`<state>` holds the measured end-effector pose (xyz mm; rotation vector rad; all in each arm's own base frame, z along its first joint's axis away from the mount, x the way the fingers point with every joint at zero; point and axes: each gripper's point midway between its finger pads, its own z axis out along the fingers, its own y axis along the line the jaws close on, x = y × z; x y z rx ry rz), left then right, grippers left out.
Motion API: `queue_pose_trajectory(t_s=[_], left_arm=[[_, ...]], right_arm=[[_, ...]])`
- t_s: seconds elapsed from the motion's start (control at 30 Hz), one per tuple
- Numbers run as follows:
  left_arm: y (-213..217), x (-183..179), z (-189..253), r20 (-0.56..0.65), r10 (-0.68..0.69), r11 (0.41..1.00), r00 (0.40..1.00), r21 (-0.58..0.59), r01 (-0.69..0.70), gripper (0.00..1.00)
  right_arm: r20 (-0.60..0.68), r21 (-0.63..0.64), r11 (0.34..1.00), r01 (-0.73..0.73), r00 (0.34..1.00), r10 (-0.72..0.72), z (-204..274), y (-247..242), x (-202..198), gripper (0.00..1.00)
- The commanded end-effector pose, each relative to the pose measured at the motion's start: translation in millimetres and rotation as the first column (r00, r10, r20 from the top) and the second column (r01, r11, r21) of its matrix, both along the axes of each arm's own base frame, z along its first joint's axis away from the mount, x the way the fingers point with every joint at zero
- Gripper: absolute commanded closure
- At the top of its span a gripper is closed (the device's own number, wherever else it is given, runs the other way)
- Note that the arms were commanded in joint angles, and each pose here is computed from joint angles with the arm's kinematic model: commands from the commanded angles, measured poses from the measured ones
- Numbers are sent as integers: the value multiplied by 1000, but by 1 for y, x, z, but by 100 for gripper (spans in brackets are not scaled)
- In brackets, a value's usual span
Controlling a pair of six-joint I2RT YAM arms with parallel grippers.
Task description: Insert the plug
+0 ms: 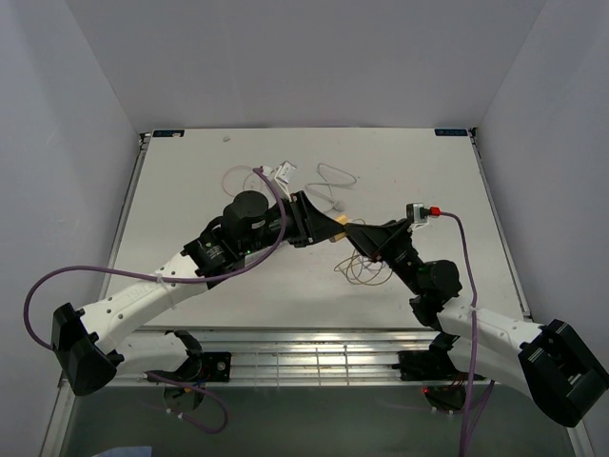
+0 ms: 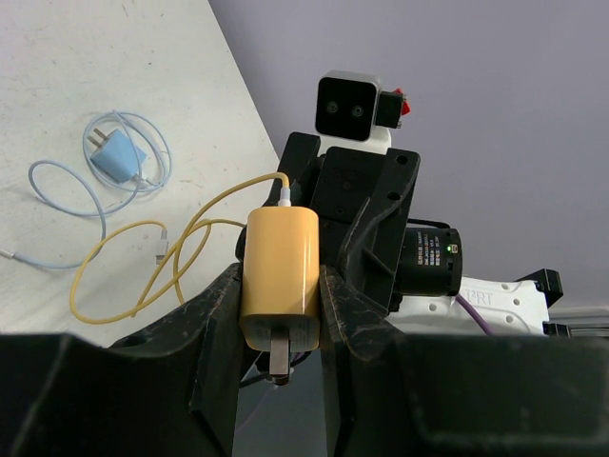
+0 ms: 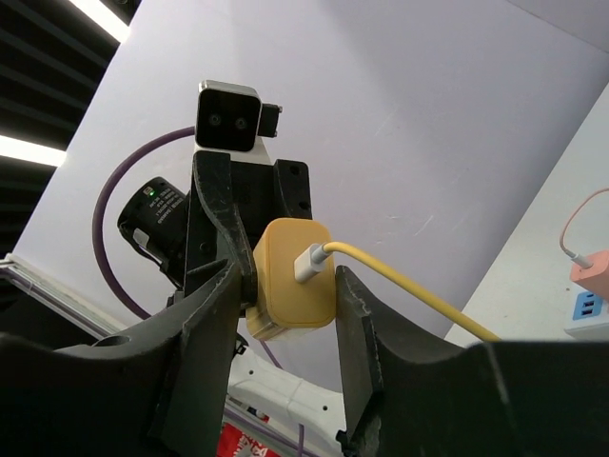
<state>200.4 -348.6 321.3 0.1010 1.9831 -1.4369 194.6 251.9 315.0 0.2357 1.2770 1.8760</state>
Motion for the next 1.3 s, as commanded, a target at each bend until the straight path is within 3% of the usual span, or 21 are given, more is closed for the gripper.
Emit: queue_pose_trajectory(t_s=[0.0,0.17,0.53,0.87,0.93,1.1,1.2,1.27], left_arm=[[-3,-8,18,61,-27,999,998,-39,29,100],[-7,-12,18,74,-43,998,996,-36,46,100],[-4,-15,17,77,-30,998,997,-49,33,100],[-2,-14,18,97,-14,999,995,-39,18,100],[-4,-12,11,85,-12,1000,996,-13,13,100],[-3,3,-2,54,64,995,996,69,-68,100],[-2,8,-4,24,95,991,995,87,-97,100],[0,13,0,27,125,988,992,82,-127,91]], right_arm=[[74,106,994,-4,997,-3,36,-5,-7,56],[88,144,990,-11,996,-2,43,-7,-9,63],[111,230,973,-10,994,-16,67,-16,-11,63],[115,198,979,-43,993,20,70,-5,-10,62],[125,193,980,-44,992,20,71,-4,-10,67],[150,157,986,-60,988,36,73,3,-13,92],[178,134,989,-56,984,32,72,3,-16,92],[197,125,991,-50,980,25,72,3,-18,92]])
